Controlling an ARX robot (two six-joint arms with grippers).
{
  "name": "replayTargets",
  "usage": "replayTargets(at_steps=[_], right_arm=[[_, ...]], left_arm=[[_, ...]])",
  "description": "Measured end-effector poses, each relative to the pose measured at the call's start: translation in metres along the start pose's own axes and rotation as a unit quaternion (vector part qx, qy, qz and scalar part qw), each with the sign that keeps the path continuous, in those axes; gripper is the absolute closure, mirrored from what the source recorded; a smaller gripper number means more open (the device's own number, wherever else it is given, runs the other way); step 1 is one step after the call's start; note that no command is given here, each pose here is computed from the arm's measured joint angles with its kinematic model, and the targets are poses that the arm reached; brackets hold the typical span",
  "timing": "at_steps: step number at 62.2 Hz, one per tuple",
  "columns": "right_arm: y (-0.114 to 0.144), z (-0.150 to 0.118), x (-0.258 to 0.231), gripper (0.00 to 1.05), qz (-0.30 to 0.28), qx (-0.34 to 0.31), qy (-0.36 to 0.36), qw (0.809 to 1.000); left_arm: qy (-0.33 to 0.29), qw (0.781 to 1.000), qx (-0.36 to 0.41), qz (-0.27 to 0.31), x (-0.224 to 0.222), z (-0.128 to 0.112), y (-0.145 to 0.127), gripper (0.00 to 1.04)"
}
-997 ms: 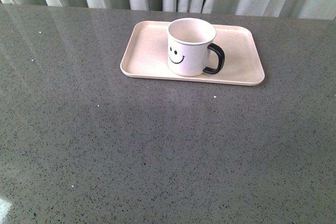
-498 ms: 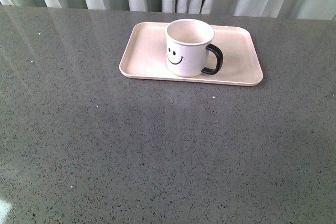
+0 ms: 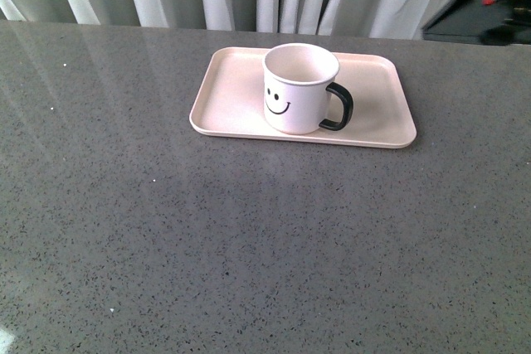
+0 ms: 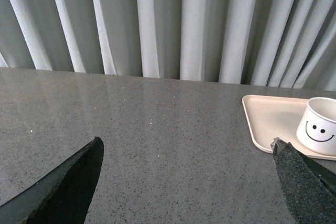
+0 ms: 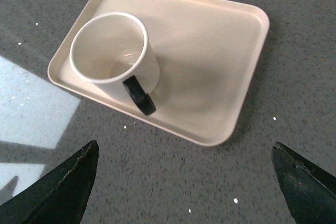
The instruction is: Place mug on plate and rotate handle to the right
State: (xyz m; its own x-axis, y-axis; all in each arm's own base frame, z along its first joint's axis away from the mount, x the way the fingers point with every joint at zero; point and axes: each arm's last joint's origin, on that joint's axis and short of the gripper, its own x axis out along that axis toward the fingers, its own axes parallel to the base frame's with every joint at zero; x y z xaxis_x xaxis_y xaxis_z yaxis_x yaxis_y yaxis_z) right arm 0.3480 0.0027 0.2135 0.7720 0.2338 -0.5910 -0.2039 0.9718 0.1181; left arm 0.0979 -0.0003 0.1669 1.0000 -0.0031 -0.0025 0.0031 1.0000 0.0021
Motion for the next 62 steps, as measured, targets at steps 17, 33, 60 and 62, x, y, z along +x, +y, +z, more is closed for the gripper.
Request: replayTargets(at_steps=[17, 33, 60, 62], right_arm=[[0.024, 0.036, 0.089, 0.09, -0.003, 0.025, 0.066, 0.998], [0.036, 0.041, 0.119, 0.09, -0.014, 0.036, 0.096, 0.995], [0.037, 0.039, 0.143, 0.09, -0.024, 0.056, 0.12, 0.991], [0.038, 0.039, 0.145, 0.09, -0.025, 0.057, 0.121, 0.991]], left_arm=[[0.0, 1.0, 0.0, 0.0, 0.0, 0.0, 0.0, 0.09], [0.0, 1.0, 0.0, 0.0, 0.0, 0.0, 0.0, 0.09], [0.0, 1.0, 0.0, 0.0, 0.0, 0.0, 0.0, 0.09], [0.0, 1.0, 0.0, 0.0, 0.0, 0.0, 0.0, 0.09]])
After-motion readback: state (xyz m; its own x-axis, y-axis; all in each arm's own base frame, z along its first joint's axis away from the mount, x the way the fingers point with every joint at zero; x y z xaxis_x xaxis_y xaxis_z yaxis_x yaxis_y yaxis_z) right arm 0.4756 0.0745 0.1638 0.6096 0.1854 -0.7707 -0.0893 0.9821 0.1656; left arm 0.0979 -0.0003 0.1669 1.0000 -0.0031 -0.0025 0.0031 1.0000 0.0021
